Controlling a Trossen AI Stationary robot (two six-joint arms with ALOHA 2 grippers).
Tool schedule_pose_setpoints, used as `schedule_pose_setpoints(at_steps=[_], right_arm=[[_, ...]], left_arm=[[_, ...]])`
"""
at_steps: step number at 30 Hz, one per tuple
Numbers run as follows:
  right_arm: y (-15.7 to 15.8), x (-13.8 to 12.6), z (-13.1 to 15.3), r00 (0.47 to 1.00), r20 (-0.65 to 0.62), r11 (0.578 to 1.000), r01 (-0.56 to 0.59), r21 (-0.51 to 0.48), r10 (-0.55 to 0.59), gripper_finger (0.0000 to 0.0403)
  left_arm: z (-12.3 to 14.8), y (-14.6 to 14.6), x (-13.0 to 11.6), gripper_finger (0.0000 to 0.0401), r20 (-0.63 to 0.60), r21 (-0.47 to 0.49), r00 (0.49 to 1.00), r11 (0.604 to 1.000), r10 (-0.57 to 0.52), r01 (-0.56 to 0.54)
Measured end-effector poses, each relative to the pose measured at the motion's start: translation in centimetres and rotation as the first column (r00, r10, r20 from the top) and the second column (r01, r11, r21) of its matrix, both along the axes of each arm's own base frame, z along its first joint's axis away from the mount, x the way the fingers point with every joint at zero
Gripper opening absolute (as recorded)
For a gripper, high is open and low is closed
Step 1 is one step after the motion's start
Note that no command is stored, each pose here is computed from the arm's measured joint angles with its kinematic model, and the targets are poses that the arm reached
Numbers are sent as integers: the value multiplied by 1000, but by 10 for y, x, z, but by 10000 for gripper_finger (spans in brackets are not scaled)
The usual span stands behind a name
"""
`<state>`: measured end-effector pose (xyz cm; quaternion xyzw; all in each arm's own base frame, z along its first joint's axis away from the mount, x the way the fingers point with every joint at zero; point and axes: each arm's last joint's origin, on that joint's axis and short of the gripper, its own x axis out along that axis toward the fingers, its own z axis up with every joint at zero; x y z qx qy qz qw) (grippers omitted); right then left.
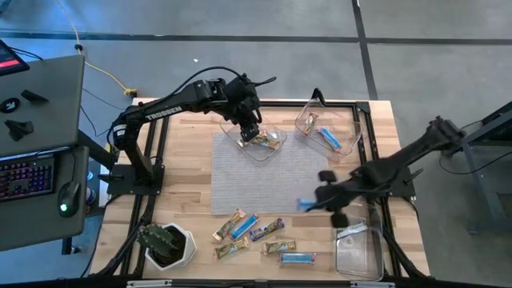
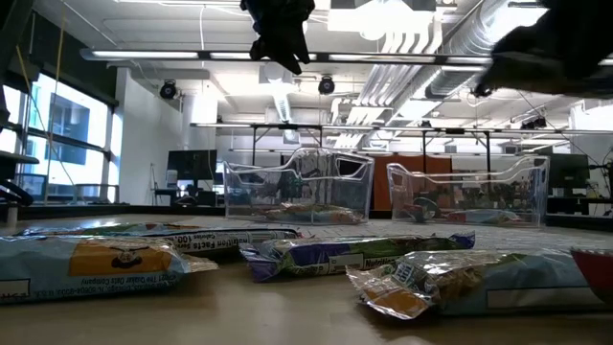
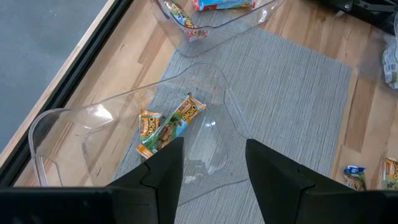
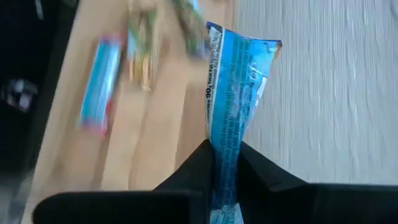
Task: Pick and place Granola Bars by type
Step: Put the blue granola bar into the bottom right transparent bin
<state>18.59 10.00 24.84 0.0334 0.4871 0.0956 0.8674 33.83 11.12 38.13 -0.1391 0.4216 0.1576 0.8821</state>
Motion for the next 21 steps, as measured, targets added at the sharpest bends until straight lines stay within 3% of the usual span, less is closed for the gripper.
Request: schedule_pose_setpoints(at_steps=[5, 12, 17, 21], right_arm=[[0, -45, 10, 991, -129, 999, -43, 4, 43, 20], [7, -81, 10, 940, -333, 992, 102, 74, -72, 15], [19, -95, -8, 886, -458, 991, 116, 71, -71, 33], [30, -99, -34, 883, -469, 993, 84, 82, -35, 35]], left_arm=[[0, 0, 0, 168, 0, 0, 1000, 1000, 0, 0], [0, 0, 0, 168, 4, -11, 1000, 1000, 16, -16], [1, 0, 1, 168, 13, -15, 1000, 1000, 25, -25], [2, 1, 2, 168, 36, -14, 999, 999, 32, -31]])
